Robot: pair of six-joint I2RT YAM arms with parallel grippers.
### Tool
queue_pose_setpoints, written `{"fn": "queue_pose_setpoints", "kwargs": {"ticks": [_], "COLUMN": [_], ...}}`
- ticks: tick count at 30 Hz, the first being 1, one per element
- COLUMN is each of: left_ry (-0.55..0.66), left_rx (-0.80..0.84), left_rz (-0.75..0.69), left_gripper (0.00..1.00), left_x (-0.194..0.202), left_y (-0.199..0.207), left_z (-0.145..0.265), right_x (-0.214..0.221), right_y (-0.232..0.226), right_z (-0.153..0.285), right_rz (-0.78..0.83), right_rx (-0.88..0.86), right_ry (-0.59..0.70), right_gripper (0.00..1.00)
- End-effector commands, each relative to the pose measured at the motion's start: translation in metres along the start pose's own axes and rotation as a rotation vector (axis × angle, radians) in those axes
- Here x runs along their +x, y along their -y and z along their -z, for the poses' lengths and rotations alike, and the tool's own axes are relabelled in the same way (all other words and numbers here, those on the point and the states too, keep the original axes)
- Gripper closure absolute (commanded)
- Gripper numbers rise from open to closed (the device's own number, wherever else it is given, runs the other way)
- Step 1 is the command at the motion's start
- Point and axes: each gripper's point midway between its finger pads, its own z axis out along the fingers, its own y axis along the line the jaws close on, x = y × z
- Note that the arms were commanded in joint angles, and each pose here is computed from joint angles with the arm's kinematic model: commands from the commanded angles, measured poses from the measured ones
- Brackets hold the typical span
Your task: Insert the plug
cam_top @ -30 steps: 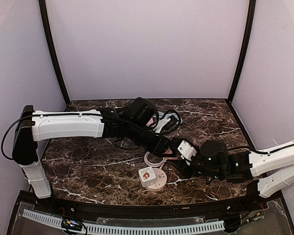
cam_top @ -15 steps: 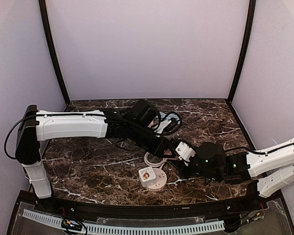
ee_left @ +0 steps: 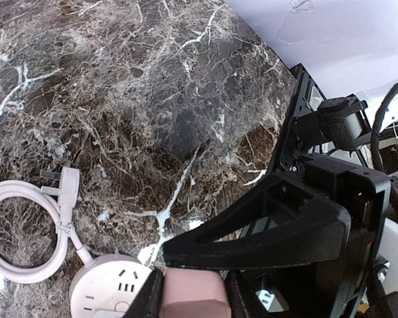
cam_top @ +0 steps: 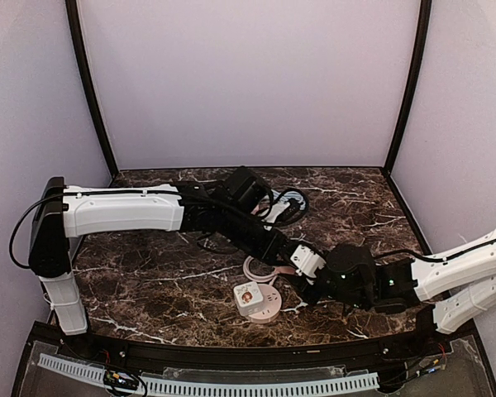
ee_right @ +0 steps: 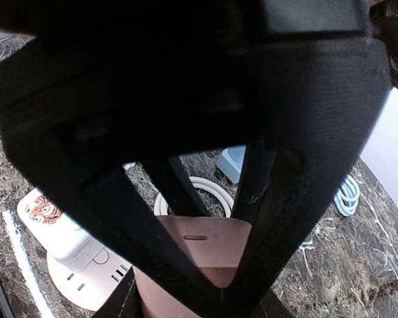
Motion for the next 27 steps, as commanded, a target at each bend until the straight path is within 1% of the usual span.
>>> {"fn": "queue_pose_setpoints", "kwargs": {"ticks": [1, 2, 5, 7, 12, 15, 18, 21, 23, 24, 25, 26, 27], "left_ry": [-0.022, -0.025, -0.037, -0.046, -0.052, -0.046, -0.041, -0.036, -0.036, -0.033, -0.025, -0.025, -0.008], "left_rx": [-0.008, -0.005, 0.007, 0.013, 0.017, 0.013, 0.010, 0.008, 0.005, 0.002, -0.010, -0.018, -0.034], "left_rz": [-0.006, -0.006, -0.008, -0.011, -0.024, -0.029, -0.032, -0.034, -0.034, -0.035, -0.037, -0.036, -0.036], "left_gripper": [0.73, 0.72, 0.62, 0.58, 0.58, 0.65, 0.74, 0.80, 0.87, 0.95, 0.98, 0.98, 0.99], "left_x": [0.002, 0.003, 0.006, 0.008, 0.010, 0.008, 0.006, 0.005, 0.005, 0.005, 0.003, 0.005, 0.002], "left_y": [0.003, 0.003, 0.005, 0.006, 0.007, 0.006, 0.006, 0.005, 0.004, 0.003, 0.002, 0.000, -0.003], "left_z": [0.004, 0.004, 0.005, 0.005, 0.006, 0.006, 0.005, 0.005, 0.005, 0.005, 0.007, 0.008, 0.014], "right_x": [-0.017, -0.017, -0.019, -0.020, -0.019, -0.018, -0.018, -0.019, -0.020, -0.020, -0.019, -0.020, -0.020], "right_y": [0.005, 0.006, 0.008, 0.008, 0.007, 0.006, 0.005, 0.003, 0.002, 0.003, 0.005, 0.007, 0.009], "right_z": [0.001, 0.001, 0.004, 0.005, 0.004, 0.003, 0.002, 0.004, 0.005, 0.004, 0.004, 0.005, 0.006], "right_rz": [-0.011, -0.013, -0.017, -0.018, -0.017, -0.014, -0.014, -0.014, -0.017, -0.021, -0.031, -0.045, -0.060], "right_rx": [0.039, 0.045, 0.050, 0.048, 0.045, 0.044, 0.041, 0.032, 0.029, 0.032, 0.043, 0.055, 0.062], "right_ry": [0.042, 0.042, 0.052, 0.056, 0.052, 0.048, 0.047, 0.055, 0.060, 0.059, 0.057, 0.057, 0.057], "right_gripper": [1.00, 1.00, 1.00, 1.00, 1.00, 1.00, 1.00, 1.00, 1.00, 1.00, 1.00, 0.91, 0.80]}}
